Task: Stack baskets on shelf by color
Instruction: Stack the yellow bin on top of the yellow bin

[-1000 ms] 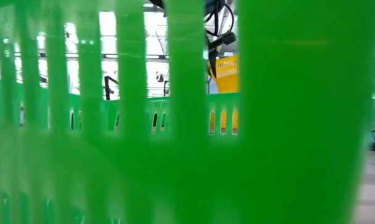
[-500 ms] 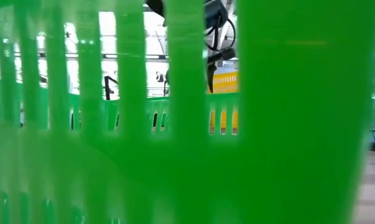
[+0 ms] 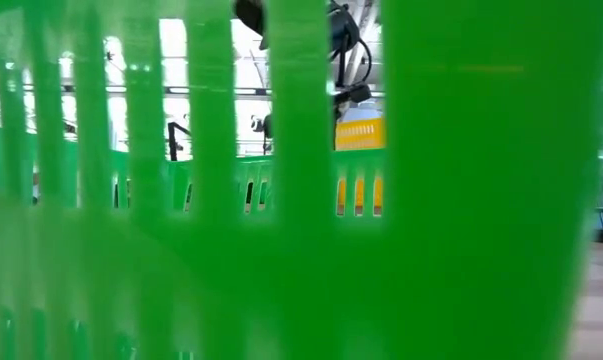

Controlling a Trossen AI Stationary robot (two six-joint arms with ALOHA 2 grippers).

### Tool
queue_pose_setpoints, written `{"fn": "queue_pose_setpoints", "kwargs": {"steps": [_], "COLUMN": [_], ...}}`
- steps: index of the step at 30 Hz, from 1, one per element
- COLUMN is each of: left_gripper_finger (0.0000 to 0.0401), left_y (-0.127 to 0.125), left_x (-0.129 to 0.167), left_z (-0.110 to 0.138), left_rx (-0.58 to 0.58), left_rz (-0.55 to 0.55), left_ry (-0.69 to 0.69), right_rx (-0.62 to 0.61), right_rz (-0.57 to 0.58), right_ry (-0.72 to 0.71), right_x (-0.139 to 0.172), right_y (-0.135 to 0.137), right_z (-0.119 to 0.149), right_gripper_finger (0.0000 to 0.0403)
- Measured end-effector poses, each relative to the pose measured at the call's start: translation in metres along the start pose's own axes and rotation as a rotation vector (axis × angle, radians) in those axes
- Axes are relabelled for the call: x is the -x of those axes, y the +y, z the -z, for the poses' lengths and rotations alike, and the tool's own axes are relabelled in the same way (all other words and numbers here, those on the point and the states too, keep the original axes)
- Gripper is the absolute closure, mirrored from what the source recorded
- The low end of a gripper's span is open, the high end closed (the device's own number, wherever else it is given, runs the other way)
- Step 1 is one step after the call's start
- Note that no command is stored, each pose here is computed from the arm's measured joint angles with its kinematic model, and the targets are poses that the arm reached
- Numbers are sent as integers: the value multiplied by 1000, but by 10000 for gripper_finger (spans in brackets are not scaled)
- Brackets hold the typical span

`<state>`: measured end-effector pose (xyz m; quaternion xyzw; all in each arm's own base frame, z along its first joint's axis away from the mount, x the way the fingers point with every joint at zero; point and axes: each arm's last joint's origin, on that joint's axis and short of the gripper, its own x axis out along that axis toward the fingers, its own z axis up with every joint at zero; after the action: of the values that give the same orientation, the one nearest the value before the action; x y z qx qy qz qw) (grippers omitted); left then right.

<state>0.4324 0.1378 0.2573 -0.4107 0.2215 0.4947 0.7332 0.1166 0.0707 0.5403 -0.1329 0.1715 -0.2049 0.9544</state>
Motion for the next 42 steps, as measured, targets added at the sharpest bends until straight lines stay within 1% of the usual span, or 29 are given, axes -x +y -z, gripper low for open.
{"fn": "queue_pose_setpoints", "kwargs": {"steps": [3,15,21,25,32,37,42], "left_gripper_finger": [401,401,396,378,332,303,289], "left_y": [2,1,1,0,-1,-7,-13], "left_x": [-3,-2,-1,-1,-1,-1,3], "left_z": [-4,-2,-2,-1,-1,-4,-14], "left_rx": [8,-13,-80,-122,-143,-161,-221], "left_rz": [8,22,32,44,57,151,250], "left_ry": [25,46,59,77,79,90,124], "right_rx": [0,0,0,0,0,0,0], "right_rz": [0,0,1,2,3,4,4], "right_ry": [0,0,0,-1,-1,-1,-1], "right_x": [0,0,0,0,0,0,0], "right_y": [0,0,0,0,0,0,0], "right_z": [0,0,0,0,0,0,0], "right_gripper_finger": [402,402,402,402,402,402,402]}}
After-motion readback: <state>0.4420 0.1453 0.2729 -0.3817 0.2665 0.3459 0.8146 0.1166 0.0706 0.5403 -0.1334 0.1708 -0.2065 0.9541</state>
